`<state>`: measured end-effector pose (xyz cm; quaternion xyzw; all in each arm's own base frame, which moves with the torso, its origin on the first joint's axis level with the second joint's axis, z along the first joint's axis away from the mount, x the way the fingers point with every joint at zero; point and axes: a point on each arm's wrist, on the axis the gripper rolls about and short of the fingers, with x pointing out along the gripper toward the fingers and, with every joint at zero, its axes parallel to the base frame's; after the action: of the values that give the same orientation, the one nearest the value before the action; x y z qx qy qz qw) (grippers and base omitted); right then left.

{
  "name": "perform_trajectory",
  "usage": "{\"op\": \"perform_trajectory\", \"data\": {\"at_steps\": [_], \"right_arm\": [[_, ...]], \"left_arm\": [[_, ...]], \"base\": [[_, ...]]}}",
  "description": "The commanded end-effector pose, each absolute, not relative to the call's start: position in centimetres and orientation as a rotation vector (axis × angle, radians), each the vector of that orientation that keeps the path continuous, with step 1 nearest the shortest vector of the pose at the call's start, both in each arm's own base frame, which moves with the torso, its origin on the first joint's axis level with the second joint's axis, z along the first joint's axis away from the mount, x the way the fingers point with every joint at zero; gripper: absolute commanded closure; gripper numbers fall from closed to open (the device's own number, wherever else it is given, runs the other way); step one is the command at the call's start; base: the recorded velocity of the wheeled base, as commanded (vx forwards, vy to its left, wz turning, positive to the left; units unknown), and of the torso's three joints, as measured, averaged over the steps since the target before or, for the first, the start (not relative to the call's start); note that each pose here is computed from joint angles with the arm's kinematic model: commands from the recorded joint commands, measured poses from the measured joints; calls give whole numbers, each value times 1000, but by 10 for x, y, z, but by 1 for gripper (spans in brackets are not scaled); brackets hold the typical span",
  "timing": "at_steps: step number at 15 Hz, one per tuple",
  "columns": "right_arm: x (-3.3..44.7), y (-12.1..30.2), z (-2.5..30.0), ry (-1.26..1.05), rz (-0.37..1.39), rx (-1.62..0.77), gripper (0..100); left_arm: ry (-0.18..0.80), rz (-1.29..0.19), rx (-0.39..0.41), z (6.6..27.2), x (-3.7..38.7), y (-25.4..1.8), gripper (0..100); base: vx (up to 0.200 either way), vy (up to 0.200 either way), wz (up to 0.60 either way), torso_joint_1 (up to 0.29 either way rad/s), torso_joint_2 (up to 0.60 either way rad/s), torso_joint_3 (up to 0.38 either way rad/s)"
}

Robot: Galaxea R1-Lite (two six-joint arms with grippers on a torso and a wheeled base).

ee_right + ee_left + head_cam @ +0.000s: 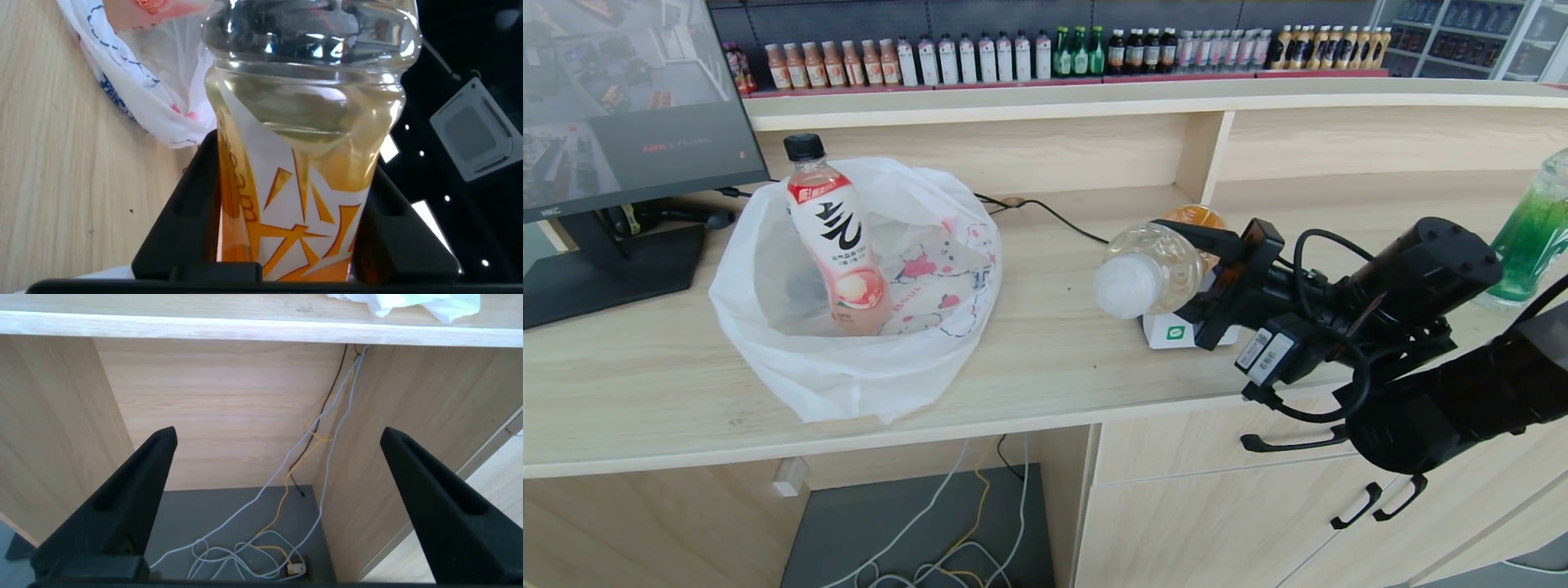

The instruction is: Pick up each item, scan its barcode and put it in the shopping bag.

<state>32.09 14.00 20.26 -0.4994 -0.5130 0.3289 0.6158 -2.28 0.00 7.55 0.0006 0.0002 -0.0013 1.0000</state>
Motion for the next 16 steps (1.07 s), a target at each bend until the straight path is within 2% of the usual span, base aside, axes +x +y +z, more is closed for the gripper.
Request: {"op": "perform_trajectory", "data": {"at_steps": [1, 10, 12, 16], "right_arm": [[321, 141, 203, -1182, 760, -1146, 100], [317, 142, 206, -1194, 761, -1144, 100], [314, 146, 213, -1210, 763, -1122, 100], [285, 155, 247, -1213, 716, -983, 100]], "left_arm": [[0, -3, 2, 75, -23, 0, 0], [0, -3, 0, 75, -23, 0, 0], [0, -3, 0, 75, -23, 0, 0], [0, -3, 2, 75, -23, 0, 0]], "base": [[0, 0, 0, 0, 0, 0], [0, 0, 0, 0, 0, 0], [0, 0, 0, 0, 0, 0], [0, 0, 0, 0, 0, 0]]}}
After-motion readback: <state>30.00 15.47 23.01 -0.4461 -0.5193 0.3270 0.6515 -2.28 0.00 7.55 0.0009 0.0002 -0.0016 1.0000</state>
